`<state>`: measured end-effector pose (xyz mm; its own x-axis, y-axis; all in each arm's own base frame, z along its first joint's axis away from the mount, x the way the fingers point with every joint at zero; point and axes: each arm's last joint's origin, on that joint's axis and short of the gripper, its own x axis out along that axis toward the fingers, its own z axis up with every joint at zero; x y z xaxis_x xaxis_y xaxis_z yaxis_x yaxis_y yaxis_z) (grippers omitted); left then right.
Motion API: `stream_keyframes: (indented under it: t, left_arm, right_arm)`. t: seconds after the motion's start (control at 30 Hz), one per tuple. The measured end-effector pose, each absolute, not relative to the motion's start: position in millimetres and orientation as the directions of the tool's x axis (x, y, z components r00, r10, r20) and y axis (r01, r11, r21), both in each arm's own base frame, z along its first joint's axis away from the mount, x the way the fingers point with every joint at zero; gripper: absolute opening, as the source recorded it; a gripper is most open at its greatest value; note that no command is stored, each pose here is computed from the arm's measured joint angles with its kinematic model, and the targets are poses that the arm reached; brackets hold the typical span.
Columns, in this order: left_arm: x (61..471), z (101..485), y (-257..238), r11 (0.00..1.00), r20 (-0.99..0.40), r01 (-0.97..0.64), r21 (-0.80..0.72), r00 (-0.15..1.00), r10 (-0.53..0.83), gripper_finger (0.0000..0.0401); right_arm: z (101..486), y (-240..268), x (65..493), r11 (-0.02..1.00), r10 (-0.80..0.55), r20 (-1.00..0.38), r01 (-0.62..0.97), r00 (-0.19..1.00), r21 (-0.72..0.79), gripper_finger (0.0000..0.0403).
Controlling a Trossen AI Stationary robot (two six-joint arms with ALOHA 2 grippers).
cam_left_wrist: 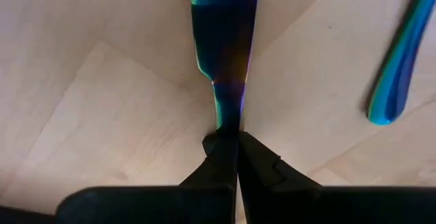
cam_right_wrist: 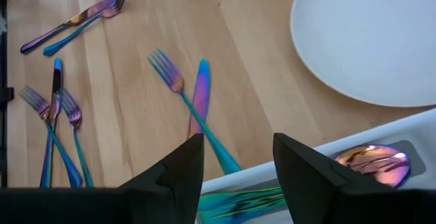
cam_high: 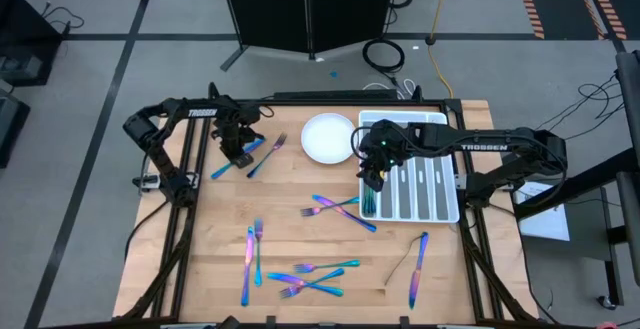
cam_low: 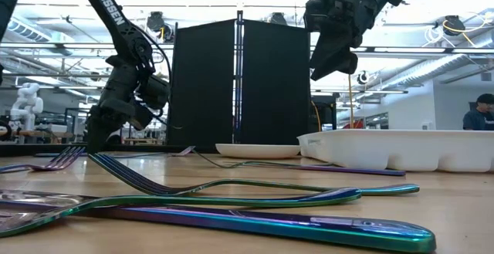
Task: Sort silverware
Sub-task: Put the purple table knife on the white silverware tray
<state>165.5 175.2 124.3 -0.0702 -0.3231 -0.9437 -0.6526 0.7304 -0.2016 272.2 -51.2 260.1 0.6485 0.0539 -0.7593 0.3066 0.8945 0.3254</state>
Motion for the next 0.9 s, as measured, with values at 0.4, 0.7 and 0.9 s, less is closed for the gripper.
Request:
stream_keyframes:
  t: [0.4,0.7,0.9]
  left_arm:
    - [168,125,175,0.644,-0.867,-0.609,-0.463,0.160,-0.471,0.0004]
    - [170,125,178,0.607,-0.875,-0.657,-0.446,0.177,-0.451,0.0004]
    - [174,124,182,0.556,-0.889,-0.716,-0.421,0.207,-0.408,0.0004]
  right_arm:
    - [260,-39,274,0.904,0.082,-0.761,0.274,0.644,0.329,0.0167]
    - [259,-39,273,0.897,0.084,-0.770,0.289,0.632,0.335,0.0167]
    - [259,-39,273,0.897,0.084,-0.771,0.290,0.631,0.335,0.0167]
